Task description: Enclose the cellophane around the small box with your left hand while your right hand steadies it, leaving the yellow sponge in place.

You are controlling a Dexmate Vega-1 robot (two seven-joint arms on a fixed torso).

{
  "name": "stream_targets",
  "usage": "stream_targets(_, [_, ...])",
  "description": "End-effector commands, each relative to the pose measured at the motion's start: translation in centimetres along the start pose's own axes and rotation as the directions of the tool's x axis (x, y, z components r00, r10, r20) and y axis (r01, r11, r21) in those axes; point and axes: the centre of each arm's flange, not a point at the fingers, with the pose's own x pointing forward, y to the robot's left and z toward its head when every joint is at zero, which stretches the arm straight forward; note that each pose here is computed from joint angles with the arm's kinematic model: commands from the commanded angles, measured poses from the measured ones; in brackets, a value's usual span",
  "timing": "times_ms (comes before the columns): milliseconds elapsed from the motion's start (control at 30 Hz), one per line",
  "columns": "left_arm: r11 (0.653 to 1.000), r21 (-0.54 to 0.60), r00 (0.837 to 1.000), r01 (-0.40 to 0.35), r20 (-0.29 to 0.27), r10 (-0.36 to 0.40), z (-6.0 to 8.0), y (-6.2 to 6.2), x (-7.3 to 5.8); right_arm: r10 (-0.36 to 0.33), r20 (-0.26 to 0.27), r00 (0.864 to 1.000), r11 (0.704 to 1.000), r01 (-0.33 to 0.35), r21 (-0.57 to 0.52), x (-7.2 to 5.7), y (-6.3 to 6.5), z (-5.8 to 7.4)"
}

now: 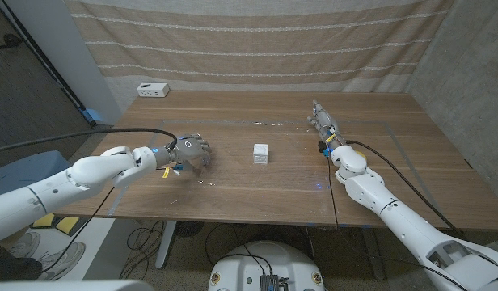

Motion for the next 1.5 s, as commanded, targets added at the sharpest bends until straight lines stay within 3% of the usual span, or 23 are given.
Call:
stream_targets(33, [0.984, -0.030, 0.984, -0.178, -0.011, 0.177, 0.4, -0.5, 0.0, 0.002, 0.003, 1.000, 1.000, -0.002, -0.014, 0.3, -0.4, 0.3])
stream_targets(433, [0.987, -0.090, 0.991, -0.135, -0.035, 0.132, 0.0, 0.0, 0.6, -0.009, 0.005, 1.000, 1.000, 0.009, -0.007, 0.3, -0.7, 0.3])
stream_targets(600, [0.978, -0.089, 0.981, -0.190, -0.064, 0.185, -0.2, 0.7, 0.6, -0.008, 0.005, 1.000, 1.000, 0.008, -0.010, 0.3, -0.7, 0.3])
stream_targets(800, [0.941, -0.084, 0.943, -0.328, -0.089, 0.321, -0.2, 1.9, 0.4, -0.009, 0.007, 1.000, 1.000, 0.009, -0.007, 0.3, -0.7, 0.2])
stream_targets(1133, [0.847, -0.096, 0.853, -0.522, -0.063, 0.518, 0.1, 4.6, 1.1, -0.016, 0.022, 1.000, 1.000, 0.016, -0.007, 0.1, -0.9, 0.4])
stream_targets(1433, [0.773, -0.151, 0.782, -0.616, 0.004, 0.623, 1.0, 6.9, 2.4, -0.029, 0.037, 0.999, 1.000, 0.029, -0.008, -0.4, -1.4, 0.8])
stream_targets(1467, [0.758, -0.163, 0.767, -0.631, 0.013, 0.641, 1.2, 7.4, 2.6, -0.032, 0.037, 0.999, 0.999, 0.033, -0.005, -0.6, -1.5, 0.9])
stream_targets(1500, [0.758, -0.163, 0.766, -0.632, 0.014, 0.642, 1.2, 7.4, 2.7, -0.033, 0.037, 0.999, 0.999, 0.033, -0.005, -0.6, -1.5, 0.9])
